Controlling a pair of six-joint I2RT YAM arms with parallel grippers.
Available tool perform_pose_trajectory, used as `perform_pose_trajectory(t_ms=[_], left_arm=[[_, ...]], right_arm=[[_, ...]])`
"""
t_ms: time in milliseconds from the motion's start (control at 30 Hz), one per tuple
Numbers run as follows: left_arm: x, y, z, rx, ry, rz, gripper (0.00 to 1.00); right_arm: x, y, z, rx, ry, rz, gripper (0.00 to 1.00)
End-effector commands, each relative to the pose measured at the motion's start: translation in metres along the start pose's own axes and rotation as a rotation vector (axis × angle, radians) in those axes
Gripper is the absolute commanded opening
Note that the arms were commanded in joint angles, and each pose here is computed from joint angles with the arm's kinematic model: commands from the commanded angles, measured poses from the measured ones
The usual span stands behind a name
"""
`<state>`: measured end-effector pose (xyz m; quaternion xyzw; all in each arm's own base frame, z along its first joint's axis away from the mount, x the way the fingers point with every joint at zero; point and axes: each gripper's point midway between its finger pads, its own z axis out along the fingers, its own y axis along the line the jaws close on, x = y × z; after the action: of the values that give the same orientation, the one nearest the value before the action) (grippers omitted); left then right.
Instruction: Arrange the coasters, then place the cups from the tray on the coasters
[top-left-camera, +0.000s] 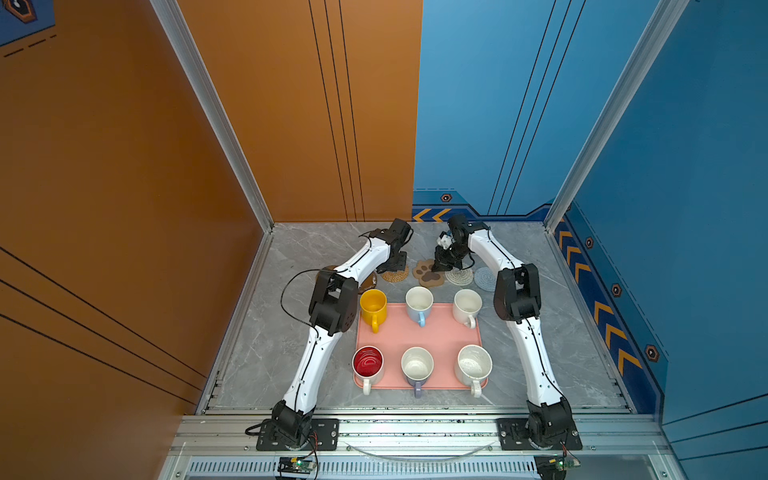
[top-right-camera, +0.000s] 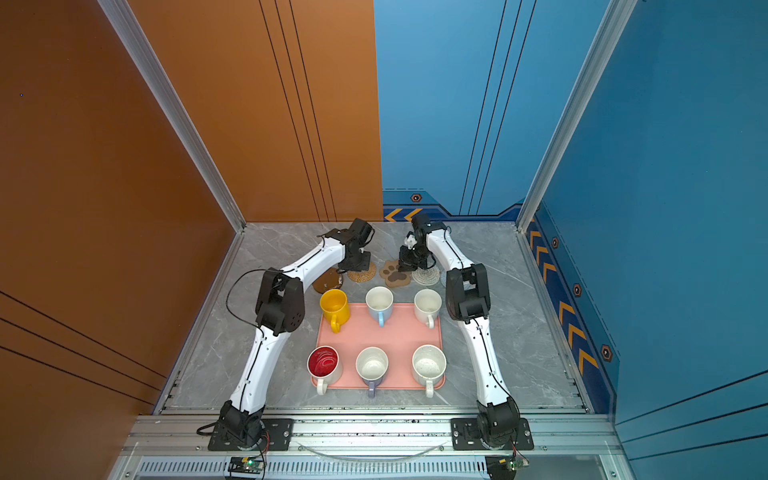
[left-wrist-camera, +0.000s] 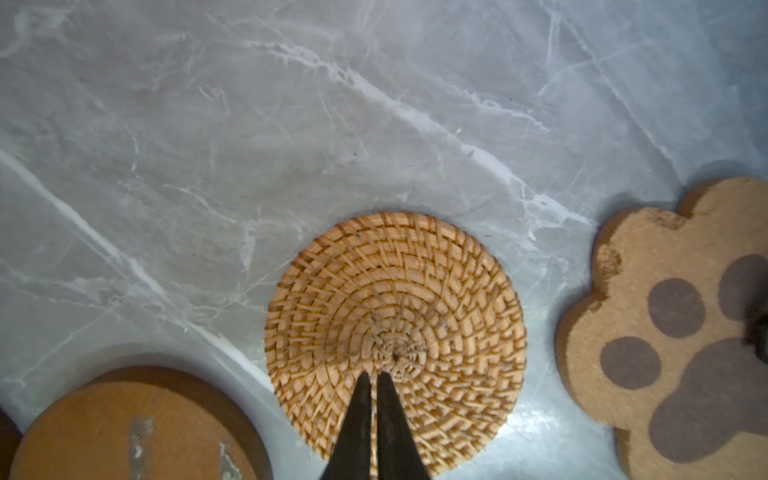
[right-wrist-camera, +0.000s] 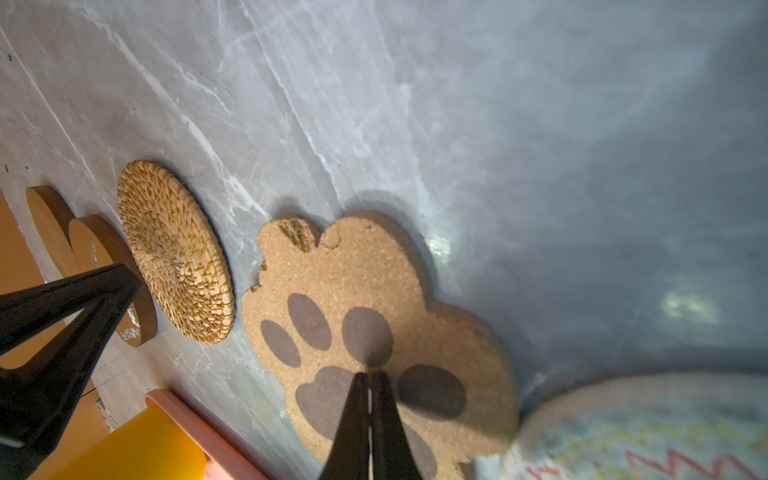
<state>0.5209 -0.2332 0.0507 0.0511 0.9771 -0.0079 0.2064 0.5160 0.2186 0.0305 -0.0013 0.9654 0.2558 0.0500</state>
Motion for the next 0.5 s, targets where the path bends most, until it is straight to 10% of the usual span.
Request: perform_pose_trajectory(t_ms=[0,467], left_arm=[[-0.018,-0.005,-0.040,0.032,-0.062,0.014,0.09],[-0.040,0.029,-0.120,0.009,-0.187,0.001,0.09]], right_arm=[[-0.016,0.005,-0.030,0.029,-0.088,-0.019,0.00],[-0.009,-0.017,-0.131,0.077,-0.214,-0.020,0.00]])
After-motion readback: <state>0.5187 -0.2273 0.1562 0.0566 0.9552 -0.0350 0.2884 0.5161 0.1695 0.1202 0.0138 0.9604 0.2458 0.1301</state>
